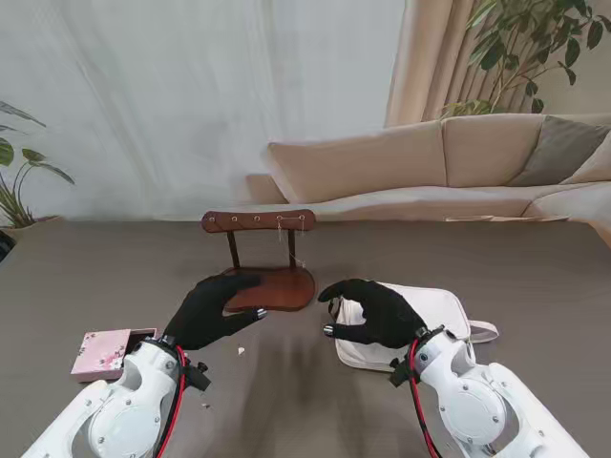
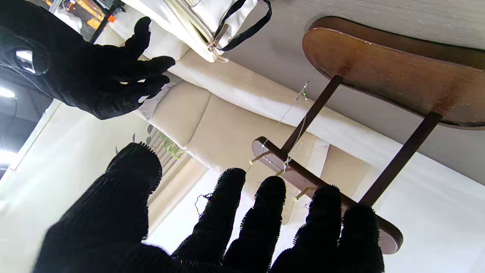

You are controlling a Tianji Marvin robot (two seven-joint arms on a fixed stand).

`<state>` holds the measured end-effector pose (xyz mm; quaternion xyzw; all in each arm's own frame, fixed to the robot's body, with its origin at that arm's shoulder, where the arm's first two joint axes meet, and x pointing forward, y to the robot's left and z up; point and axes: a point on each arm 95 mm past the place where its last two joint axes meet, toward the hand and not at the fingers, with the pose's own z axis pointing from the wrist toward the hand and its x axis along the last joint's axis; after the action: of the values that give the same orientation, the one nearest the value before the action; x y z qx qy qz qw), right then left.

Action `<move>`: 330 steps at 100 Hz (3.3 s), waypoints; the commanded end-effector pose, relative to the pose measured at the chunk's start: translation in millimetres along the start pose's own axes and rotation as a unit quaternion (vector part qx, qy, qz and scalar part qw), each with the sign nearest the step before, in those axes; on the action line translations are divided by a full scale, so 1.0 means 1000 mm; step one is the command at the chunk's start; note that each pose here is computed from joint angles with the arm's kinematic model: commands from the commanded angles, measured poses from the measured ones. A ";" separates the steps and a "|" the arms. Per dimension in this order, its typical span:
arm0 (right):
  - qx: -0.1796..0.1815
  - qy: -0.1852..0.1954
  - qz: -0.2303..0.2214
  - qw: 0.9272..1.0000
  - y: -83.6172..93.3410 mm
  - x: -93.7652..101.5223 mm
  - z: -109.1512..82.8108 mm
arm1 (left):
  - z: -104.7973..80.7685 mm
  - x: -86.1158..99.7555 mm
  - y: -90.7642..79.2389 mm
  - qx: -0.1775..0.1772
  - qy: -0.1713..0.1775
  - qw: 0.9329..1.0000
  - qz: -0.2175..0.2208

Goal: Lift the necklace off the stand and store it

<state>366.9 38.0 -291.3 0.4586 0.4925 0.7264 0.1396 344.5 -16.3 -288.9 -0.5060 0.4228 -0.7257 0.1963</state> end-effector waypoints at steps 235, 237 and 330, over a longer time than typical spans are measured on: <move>-0.005 -0.304 0.037 0.952 -0.048 0.043 0.155 | -0.007 -0.003 -0.001 -0.019 -0.023 1.000 0.003; -0.007 -0.307 0.038 0.951 -0.048 0.043 0.156 | -0.007 -0.003 0.000 -0.020 -0.023 1.000 0.003; -0.031 -0.387 0.098 0.916 -0.072 0.030 0.194 | -0.006 -0.002 0.001 -0.024 -0.016 1.000 0.005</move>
<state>489.9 200.7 -315.5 0.7405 0.3302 0.5173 0.2738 340.2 -10.9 -289.4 -0.5171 0.4329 -0.7102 0.2020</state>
